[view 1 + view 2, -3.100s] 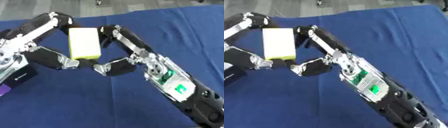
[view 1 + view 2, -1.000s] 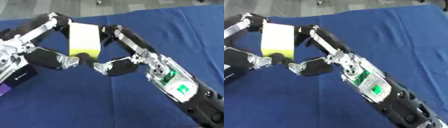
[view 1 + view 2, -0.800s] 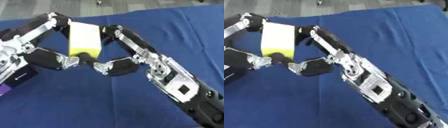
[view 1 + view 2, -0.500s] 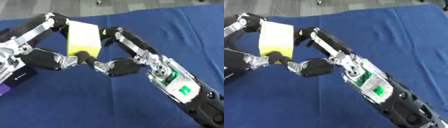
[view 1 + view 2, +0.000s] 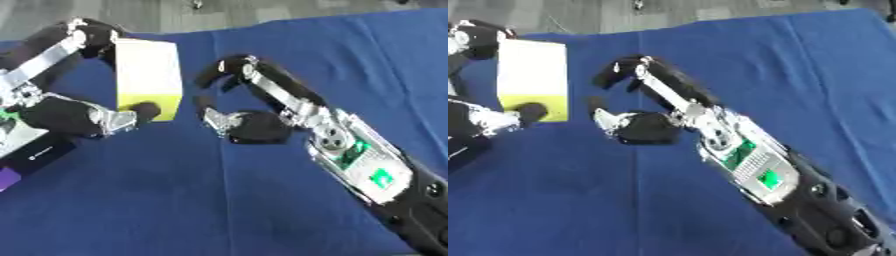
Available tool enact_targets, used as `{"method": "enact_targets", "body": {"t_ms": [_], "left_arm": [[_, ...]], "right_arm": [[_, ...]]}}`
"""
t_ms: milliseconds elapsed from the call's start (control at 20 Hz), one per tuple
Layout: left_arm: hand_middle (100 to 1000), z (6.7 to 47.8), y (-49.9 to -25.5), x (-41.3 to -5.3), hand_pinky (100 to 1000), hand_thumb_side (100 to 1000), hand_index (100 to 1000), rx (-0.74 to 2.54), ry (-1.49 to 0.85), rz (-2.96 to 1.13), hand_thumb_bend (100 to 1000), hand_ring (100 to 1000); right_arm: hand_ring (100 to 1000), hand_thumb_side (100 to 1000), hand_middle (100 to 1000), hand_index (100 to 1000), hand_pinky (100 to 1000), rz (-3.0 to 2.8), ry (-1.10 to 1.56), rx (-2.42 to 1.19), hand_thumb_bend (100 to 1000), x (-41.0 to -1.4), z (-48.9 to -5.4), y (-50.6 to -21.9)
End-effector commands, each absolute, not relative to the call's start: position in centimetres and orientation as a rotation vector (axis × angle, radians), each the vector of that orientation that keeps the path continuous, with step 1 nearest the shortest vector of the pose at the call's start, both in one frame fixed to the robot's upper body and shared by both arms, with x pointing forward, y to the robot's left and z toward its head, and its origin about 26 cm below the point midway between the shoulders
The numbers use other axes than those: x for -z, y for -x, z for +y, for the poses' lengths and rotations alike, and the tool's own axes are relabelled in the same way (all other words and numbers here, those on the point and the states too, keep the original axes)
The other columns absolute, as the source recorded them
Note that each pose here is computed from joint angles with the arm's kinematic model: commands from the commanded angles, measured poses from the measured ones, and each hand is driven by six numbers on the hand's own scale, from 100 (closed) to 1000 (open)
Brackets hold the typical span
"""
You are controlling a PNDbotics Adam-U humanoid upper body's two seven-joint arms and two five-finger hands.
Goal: Pick up the objects with one hand, pass them to the other hand, and then place them into the box on the other side of the table.
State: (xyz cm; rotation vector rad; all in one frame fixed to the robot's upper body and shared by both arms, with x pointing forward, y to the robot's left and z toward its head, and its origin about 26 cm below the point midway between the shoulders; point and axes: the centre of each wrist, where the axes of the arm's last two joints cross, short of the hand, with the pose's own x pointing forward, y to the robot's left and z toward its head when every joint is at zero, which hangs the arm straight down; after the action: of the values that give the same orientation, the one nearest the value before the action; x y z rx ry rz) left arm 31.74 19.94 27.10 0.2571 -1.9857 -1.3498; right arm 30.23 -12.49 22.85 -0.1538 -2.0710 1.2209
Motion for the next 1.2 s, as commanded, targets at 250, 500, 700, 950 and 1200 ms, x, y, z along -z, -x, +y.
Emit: {"method": "enact_targets", "body": {"t_ms": [250,500,700,950,1200], "left_arm": [[590,21.4,-31.0,-28.3,685,354,683,1.362,-0.262,-2.015,518,639],[560,23.0,-31.0,-28.6,668,289,657,1.244,-0.301,-2.057,387,623],[557,24.7,-31.2,-28.6,665,267,654,1.157,-0.383,-2.065,371,622],[557,26.9,-31.1,-28.5,664,264,652,1.067,-0.501,-2.068,363,623],[557,30.9,-32.4,-27.8,666,248,651,0.908,-0.703,-1.97,365,626]], "right_arm": [[854,566,721,785,759,-2.08,0.18,-1.302,178,-24.0,-14.0,-30.2],[852,575,719,781,756,-2.06,0.193,-1.28,168,-23.8,-15.3,-30.4],[849,561,715,777,755,-2.083,0.22,-1.231,166,-24.1,-16.3,-30.3],[847,550,713,774,756,-2.118,0.263,-1.161,161,-24.8,-17.3,-30.0],[847,513,713,773,763,-2.179,0.339,-1.047,155,-25.6,-18.6,-30.1]]}}
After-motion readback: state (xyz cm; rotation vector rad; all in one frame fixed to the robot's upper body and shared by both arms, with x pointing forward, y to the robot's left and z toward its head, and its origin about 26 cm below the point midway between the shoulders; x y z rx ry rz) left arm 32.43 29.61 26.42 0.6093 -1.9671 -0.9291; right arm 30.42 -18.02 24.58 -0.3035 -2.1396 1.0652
